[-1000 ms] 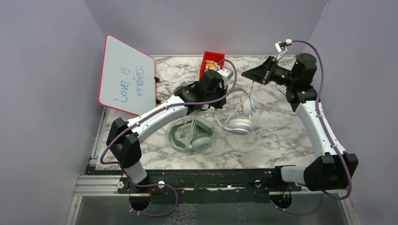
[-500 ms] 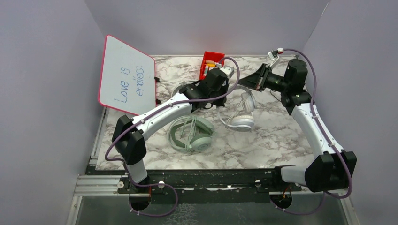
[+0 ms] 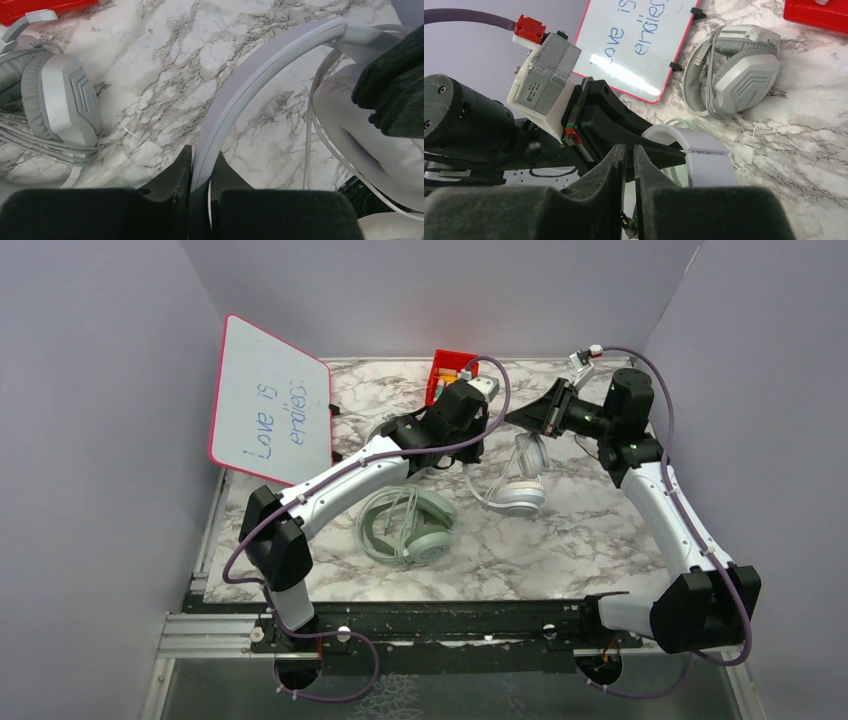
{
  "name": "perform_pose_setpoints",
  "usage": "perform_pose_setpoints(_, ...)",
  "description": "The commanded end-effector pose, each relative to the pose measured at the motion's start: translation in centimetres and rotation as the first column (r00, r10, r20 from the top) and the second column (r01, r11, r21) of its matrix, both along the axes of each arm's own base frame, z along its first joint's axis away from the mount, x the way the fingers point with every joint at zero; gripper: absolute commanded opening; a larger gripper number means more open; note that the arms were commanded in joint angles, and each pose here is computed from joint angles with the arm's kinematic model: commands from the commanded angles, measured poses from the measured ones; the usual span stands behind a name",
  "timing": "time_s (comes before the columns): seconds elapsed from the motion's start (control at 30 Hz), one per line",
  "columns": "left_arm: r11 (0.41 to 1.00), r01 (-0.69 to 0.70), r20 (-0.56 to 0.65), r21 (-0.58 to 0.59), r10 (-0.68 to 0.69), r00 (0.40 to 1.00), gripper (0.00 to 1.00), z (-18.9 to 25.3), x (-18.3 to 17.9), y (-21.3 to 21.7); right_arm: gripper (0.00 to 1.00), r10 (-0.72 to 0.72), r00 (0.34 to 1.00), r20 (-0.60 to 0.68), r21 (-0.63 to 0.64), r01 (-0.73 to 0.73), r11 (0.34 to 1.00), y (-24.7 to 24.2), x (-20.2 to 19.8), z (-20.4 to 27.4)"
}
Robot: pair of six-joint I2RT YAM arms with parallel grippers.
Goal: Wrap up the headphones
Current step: Wrap the headphones cable around the headphones.
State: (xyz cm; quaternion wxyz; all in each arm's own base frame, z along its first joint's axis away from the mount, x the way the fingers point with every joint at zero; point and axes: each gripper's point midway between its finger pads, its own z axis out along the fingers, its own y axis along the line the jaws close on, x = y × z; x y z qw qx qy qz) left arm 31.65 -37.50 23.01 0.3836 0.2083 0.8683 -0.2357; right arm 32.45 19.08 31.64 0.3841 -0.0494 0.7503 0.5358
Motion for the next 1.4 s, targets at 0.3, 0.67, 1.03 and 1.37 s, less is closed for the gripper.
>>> perform_pose_setpoints(0.3, 0.991, 0.014, 0.037, -0.136, -0.009, 0.999, 0.0, 3.8, 0.2, -2.0, 0.39, -0.013, 0.999, 0.044, -0.011, 0.013, 1.0, 0.2, 0.0, 2.4)
perform_pose_setpoints(0.67, 0.988, -0.015, 0.051, -0.153, 0.023, 0.998, 0.0, 3.3, 0.6, -1.8, 0.44, -0.037, 0.999, 0.036, 0.033, 0.036, 0.999, 0.2, -0.6, 4.4)
perform_pose_setpoints(1.03, 0.983, -0.099, 0.122, -0.152, 0.118, 0.986, 0.0, 3.0, 2.2, 0.5, 0.48, -0.061, 0.997, 0.05, 0.043, 0.059, 0.997, 0.0, -0.9, 6.4)
perform_pose_setpoints(1.37, 0.983, -0.098, 0.117, -0.158, 0.117, 0.986, 0.0, 3.9, 2.0, 1.6, 0.73, -0.319, 0.947, 0.047, -0.266, 0.32, 0.909, -5.9, 2.2, 2.7)
